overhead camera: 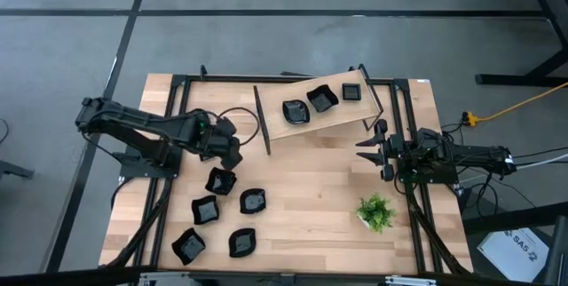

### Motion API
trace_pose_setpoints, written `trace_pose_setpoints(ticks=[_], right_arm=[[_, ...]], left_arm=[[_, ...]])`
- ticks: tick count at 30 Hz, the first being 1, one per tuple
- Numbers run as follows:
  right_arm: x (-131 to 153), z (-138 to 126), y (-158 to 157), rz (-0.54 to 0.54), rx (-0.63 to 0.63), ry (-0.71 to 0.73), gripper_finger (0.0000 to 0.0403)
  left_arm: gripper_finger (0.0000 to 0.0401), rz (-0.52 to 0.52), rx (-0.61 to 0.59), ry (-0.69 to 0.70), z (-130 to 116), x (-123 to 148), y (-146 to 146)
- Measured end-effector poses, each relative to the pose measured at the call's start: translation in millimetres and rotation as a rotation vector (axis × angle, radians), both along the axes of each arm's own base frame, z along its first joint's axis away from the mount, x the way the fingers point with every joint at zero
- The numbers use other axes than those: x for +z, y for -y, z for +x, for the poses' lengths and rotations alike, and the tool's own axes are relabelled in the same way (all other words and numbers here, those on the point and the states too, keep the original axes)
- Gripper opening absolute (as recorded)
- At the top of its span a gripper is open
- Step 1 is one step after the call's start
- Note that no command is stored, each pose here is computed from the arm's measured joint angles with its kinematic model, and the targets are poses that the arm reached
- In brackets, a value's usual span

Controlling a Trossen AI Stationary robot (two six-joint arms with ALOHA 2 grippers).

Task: Pick & Place Mini shaped plates
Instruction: Stack the leaf-shaped plate on top of the leaf-shaped plate on the shelf

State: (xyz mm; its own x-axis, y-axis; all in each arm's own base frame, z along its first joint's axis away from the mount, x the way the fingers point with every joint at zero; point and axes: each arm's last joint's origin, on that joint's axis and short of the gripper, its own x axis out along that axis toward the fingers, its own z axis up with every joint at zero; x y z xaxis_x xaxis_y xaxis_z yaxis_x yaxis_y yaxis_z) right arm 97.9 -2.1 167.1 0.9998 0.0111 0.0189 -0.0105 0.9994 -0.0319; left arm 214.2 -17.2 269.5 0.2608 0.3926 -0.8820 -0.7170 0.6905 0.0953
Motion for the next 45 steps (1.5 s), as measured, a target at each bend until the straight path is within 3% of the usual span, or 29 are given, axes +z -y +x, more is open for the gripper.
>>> trace_pose_setpoints(ticks=[5, 9, 18, 22, 27, 33, 38, 45], right_arm=[[0, 0, 0, 0.000, 0.000, 0.000, 0.0132], [0, 0, 0, 0.000, 0.000, 0.000, 0.0132], [0, 0, 0, 0.000, 0.000, 0.000, 0.0132], [0, 0, 0, 0.000, 0.000, 0.000, 0.0132], [0, 0, 0, 0.000, 0.000, 0.000, 0.0132], [0, 0, 0, 0.000, 0.000, 0.000, 0.0132], [0, 0, 0, 0.000, 0.000, 0.000, 0.0132], [0, 0, 0, 0.000, 0.000, 0.000, 0.0132]], left_arm=[[0.0127, -0.006, 0.081, -0.177, -11, -8, -4], [0.0127, 0.040, 0.001, -0.314, -10, -15, -5], [0.0124, 0.120, 0.054, -0.409, -2, -37, -15], [0.0106, 0.095, 0.092, -0.382, -18, -44, -28], [0.0081, 0.052, 0.118, -0.189, -40, -49, -44], [0.0071, -0.008, 0.267, -0.116, -66, -50, -61], [0.0080, -0.106, 0.336, -0.161, -68, -58, -80], [0.0110, -0.154, 0.261, -0.311, -64, -75, -104]])
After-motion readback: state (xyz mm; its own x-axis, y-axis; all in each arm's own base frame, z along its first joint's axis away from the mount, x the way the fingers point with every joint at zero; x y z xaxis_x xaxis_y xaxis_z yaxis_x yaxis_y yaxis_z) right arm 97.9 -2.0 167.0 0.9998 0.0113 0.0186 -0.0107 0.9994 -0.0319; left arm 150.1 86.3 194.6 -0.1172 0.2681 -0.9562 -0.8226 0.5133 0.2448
